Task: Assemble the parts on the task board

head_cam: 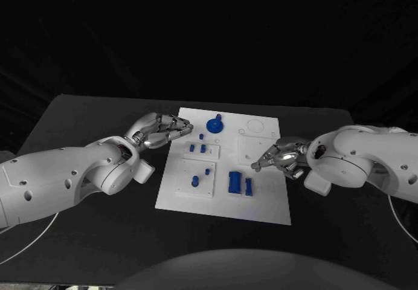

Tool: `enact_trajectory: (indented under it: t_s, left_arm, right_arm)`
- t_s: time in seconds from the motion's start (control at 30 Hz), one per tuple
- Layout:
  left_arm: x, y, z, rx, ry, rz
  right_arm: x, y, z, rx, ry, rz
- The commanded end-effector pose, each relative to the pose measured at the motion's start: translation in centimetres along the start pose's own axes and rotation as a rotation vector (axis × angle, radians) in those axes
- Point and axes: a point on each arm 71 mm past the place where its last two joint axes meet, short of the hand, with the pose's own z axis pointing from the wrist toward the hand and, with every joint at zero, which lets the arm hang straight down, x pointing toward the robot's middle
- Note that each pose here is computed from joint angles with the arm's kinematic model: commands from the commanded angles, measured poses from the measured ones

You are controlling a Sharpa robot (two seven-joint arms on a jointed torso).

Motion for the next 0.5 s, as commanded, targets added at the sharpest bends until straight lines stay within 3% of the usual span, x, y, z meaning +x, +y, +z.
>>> enact_trajectory:
  t_s: [0.03,0.17,0.3,0.4,0.5]
  left_arm:
    - [0.21,-0.37,0.0,0.035,0.01,-0.002]
    - [0.22,-0.5,-0.04,0.051,0.007,-0.001]
    - [0.13,-0.62,-0.12,0.068,0.001,0.002]
    - [0.03,-0.68,-0.19,0.079,-0.004,0.003]
    - [-0.08,-0.7,-0.3,0.085,-0.007,0.004]
  right_arm:
    - [-0.2,1.6,-1.1,-0.291,-0.152,-0.095]
    - [0.4,1.6,-2.5,-0.483,-0.311,-0.308]
    - [2.0,0.7,-3.5,-0.654,-0.429,-0.475]
    - [3.4,-0.2,-3.8,-0.742,-0.477,-0.561]
    - [5.1,-1.7,-3.6,-0.793,-0.486,-0.607]
